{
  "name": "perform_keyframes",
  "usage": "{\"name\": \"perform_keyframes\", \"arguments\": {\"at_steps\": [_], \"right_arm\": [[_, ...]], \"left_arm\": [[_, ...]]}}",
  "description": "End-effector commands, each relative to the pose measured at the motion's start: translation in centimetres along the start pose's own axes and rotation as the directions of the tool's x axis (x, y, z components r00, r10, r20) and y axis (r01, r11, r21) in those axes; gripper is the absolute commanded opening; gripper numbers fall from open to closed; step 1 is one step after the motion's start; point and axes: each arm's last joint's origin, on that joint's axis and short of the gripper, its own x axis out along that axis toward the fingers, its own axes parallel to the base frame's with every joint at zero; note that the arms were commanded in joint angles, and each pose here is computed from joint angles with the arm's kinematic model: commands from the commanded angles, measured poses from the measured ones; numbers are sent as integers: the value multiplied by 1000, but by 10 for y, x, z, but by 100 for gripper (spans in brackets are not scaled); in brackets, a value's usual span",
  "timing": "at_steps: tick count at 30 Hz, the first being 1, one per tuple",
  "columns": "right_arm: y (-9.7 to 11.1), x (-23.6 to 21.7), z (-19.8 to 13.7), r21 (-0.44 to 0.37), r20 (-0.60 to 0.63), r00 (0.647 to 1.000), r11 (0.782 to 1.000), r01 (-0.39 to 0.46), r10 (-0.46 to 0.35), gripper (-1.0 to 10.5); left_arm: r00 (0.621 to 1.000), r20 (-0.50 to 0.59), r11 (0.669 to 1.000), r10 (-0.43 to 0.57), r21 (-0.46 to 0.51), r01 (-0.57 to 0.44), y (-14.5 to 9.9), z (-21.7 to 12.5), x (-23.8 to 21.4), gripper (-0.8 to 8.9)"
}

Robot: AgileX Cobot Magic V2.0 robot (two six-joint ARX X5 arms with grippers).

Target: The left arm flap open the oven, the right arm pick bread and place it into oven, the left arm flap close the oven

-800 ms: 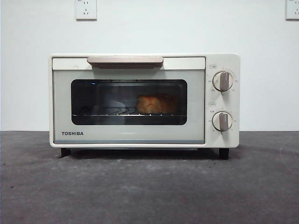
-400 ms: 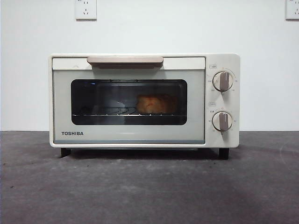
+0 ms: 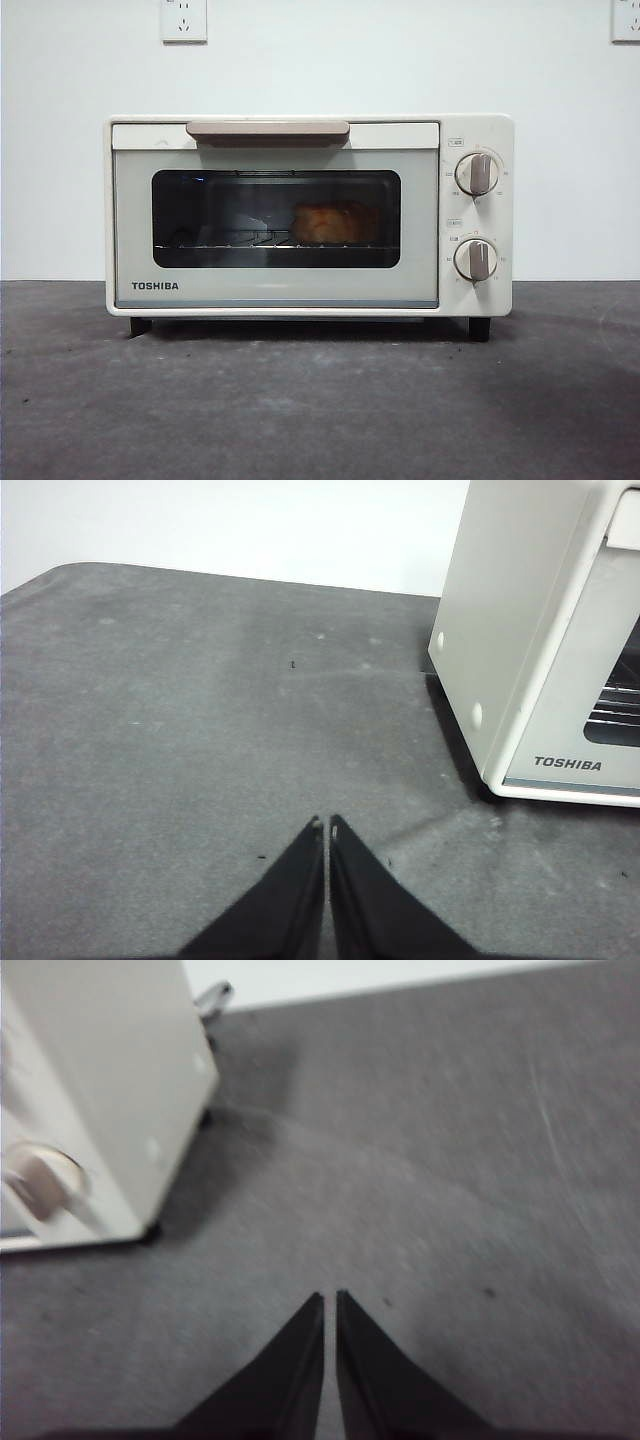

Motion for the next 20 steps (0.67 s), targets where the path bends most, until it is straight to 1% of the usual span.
{"name": "perform_keyframes", "arguments": {"at_steps": [1,6,7,8,10,11,20], "right_arm": [[-2,-1,-2,-33,36,999,999,-6,7,18],[-6,-7,-9,-101,8,1000,995,15,-14,18],[-6,-8,-8,-119,34,999,993,16,-12,18],[-5,-10,-6,-156,65,998,988,15,-5,18],[-5,-12,-3,-194,106,994,981,17,4,18],[-5,-12,-4,-205,94,996,978,20,-1,18],[-5,-12,-3,-205,99,995,979,17,4,18]], "left_arm": [[1000,-25,1000,7,7,-7,1,-7,2,12],[1000,-25,1000,7,7,-7,1,-7,2,12],[1000,-25,1000,7,7,-7,1,-7,2,12],[1000,-25,1000,7,7,-7,1,-7,2,12],[1000,-25,1000,7,7,-7,1,-7,2,12],[1000,-25,1000,7,7,-7,1,-7,2,12],[1000,-25,1000,7,7,-7,1,-7,2,12]]}}
